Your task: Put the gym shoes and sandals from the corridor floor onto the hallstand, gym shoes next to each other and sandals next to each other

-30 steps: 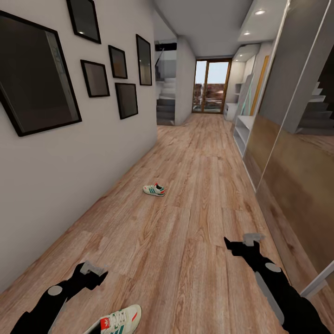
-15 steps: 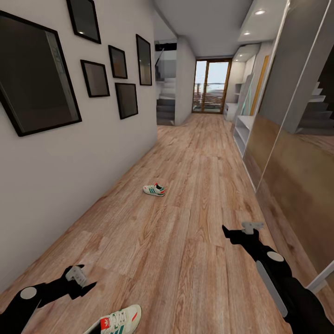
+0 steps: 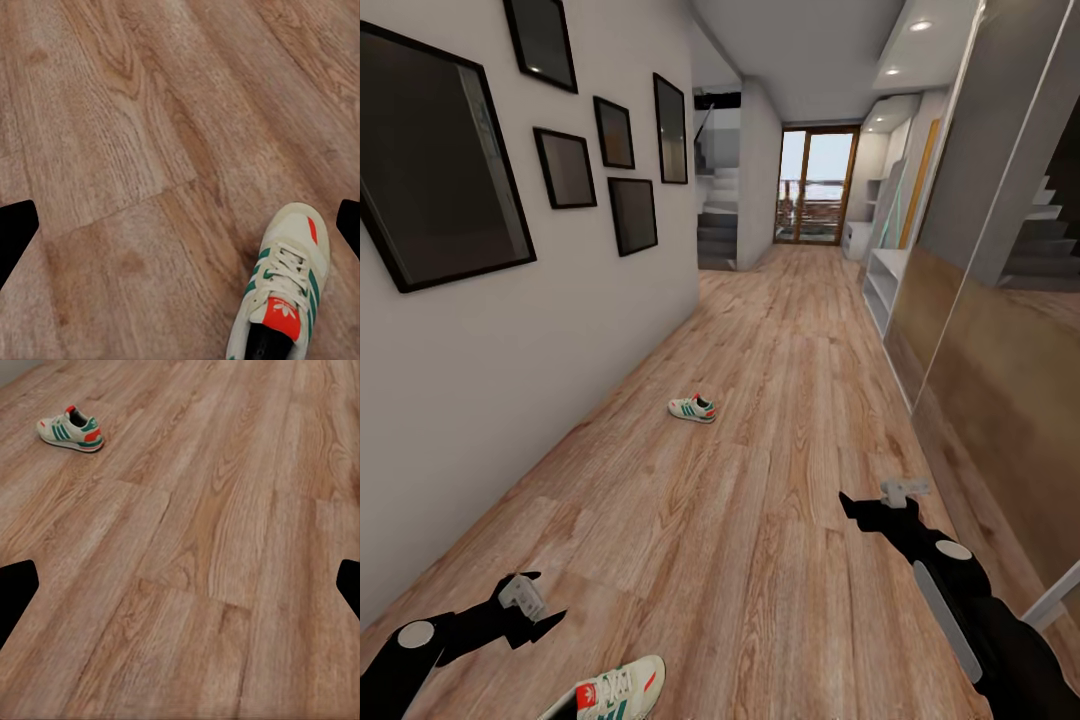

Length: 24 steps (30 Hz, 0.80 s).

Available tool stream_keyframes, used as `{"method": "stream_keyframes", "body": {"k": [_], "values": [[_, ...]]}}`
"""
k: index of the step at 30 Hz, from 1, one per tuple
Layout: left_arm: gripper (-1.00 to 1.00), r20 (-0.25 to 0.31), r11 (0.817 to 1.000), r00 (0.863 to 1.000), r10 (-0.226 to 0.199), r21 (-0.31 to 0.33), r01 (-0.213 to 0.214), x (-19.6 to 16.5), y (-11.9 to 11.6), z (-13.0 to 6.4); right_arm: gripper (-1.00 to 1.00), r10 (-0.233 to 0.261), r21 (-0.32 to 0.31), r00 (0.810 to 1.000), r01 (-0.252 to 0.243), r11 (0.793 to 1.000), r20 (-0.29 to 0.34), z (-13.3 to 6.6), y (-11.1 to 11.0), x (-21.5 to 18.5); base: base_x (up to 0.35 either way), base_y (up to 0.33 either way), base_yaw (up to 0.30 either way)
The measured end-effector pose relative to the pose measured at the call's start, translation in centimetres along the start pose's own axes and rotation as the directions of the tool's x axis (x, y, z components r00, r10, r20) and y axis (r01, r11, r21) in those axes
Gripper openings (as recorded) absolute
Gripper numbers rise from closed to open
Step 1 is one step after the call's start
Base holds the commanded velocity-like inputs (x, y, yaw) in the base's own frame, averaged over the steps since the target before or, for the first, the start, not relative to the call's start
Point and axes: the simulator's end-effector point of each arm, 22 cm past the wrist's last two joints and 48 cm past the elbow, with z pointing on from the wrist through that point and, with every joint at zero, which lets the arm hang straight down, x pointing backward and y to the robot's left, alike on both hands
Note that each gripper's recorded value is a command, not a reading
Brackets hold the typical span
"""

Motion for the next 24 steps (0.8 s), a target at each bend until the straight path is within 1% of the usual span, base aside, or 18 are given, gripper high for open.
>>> {"method": "stream_keyframes", "body": {"k": [10,15,24], "values": [[1.0,0.006,1.0,1.0,0.001,0.001,-0.001,1.7,-0.7,1.2,1.0,-0.001,0.004,1.0,0.001,1.0,-0.004,0.5,-0.2,2.3,0.0,0.0,0.0],[1.0,0.012,1.0,1.0,0.006,0.001,-0.006,2.5,-1.1,1.8,1.0,-0.013,0.014,1.0,0.013,1.0,-0.004,0.6,-1.0,3.3,0.0,0.0,0.0],[1.0,0.005,1.0,1.0,0.018,0.012,-0.018,4.5,-2.0,2.9,1.0,-0.02,0.02,1.0,0.021,1.0,-0.009,1.0,-1.5,5.5,0.0,0.0,0.0]]}}
